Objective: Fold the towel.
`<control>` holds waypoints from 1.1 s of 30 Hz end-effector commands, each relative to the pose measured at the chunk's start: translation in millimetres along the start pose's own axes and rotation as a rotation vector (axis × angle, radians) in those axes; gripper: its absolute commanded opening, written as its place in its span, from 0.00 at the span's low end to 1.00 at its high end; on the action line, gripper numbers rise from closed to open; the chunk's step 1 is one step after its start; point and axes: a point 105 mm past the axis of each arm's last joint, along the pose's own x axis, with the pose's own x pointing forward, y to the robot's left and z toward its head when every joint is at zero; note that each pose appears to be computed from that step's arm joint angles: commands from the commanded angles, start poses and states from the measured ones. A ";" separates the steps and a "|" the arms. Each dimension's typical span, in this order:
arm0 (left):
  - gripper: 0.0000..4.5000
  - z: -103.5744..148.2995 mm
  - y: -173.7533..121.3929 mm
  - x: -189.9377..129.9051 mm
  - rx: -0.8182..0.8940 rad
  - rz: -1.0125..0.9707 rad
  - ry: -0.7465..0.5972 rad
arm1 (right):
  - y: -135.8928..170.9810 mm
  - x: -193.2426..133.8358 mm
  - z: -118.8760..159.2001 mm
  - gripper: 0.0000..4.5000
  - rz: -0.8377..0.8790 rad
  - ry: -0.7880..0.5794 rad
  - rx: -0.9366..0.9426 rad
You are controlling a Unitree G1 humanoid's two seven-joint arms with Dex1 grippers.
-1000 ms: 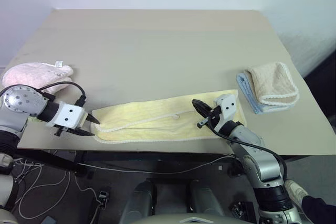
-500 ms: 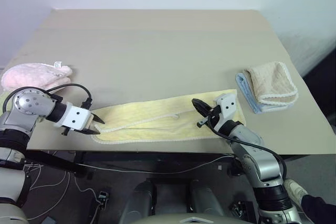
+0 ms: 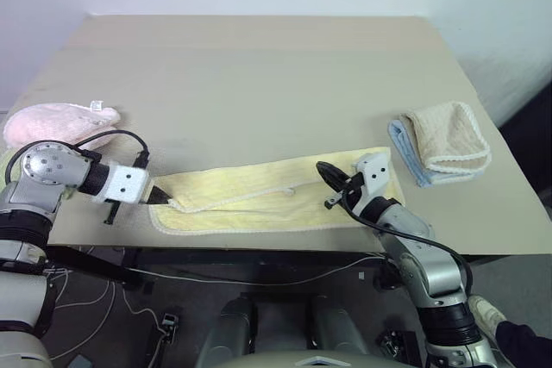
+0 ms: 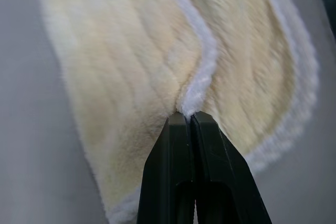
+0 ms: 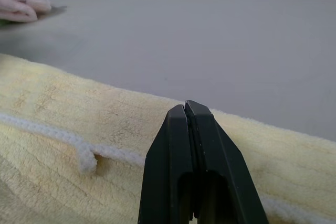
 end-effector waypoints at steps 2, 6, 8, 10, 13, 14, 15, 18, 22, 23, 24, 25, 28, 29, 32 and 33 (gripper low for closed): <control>0.00 14.6 36.3 -33.1 -0.100 0.226 -0.069 | -17.9 -7.8 15.7 0.00 -0.004 0.023 -0.253; 0.00 11.0 44.7 -42.3 -0.107 0.317 -0.052 | -45.8 -18.6 18.2 0.00 -0.016 0.122 -0.505; 0.00 8.8 43.2 -42.3 -0.093 0.332 -0.036 | -62.7 -28.2 19.0 0.00 0.005 0.198 -0.670; 0.00 7.6 42.1 -40.5 -0.085 0.342 -0.032 | -78.7 -37.2 19.4 0.00 0.030 0.269 -0.812; 0.00 9.0 41.0 -34.3 -0.070 0.347 -0.041 | -98.9 -49.4 22.8 0.08 0.088 0.343 -0.918; 0.00 9.7 40.7 -32.5 -0.066 0.350 -0.045 | -104.5 -53.5 22.6 0.12 0.109 0.371 -0.957; 0.00 10.2 40.4 -30.9 -0.063 0.351 -0.048 | -109.4 -56.8 21.7 0.20 0.126 0.398 -0.997; 0.00 12.7 40.6 -27.0 -0.057 0.364 -0.063 | -124.2 -64.5 18.7 0.41 0.159 0.452 -1.120; 0.00 13.7 38.5 -23.9 -0.055 0.370 -0.073 | -126.9 -60.9 20.9 0.68 0.183 0.426 -1.213; 0.00 14.1 38.2 -23.0 -0.055 0.372 -0.075 | -127.0 -59.0 21.2 0.68 0.185 0.417 -1.231; 0.00 14.4 38.1 -22.6 -0.055 0.374 -0.078 | -126.8 -57.2 21.2 0.68 0.186 0.410 -1.242; 0.00 14.8 38.2 -22.0 -0.056 0.377 -0.081 | -126.4 -54.2 22.3 0.68 0.182 0.395 -1.263; 0.00 15.3 37.5 -19.4 -0.058 0.380 -0.089 | -124.4 -45.7 25.2 0.68 0.171 0.357 -1.308; 0.00 15.5 37.1 -18.3 -0.059 0.379 -0.092 | -123.3 -43.0 26.9 0.68 0.167 0.343 -1.319; 0.00 15.4 35.6 -15.6 -0.061 0.377 -0.096 | -120.8 -37.8 28.4 0.68 0.170 0.324 -1.341; 0.00 15.4 35.2 -14.9 -0.061 0.376 -0.098 | -120.2 -36.9 27.1 0.68 0.179 0.329 -1.353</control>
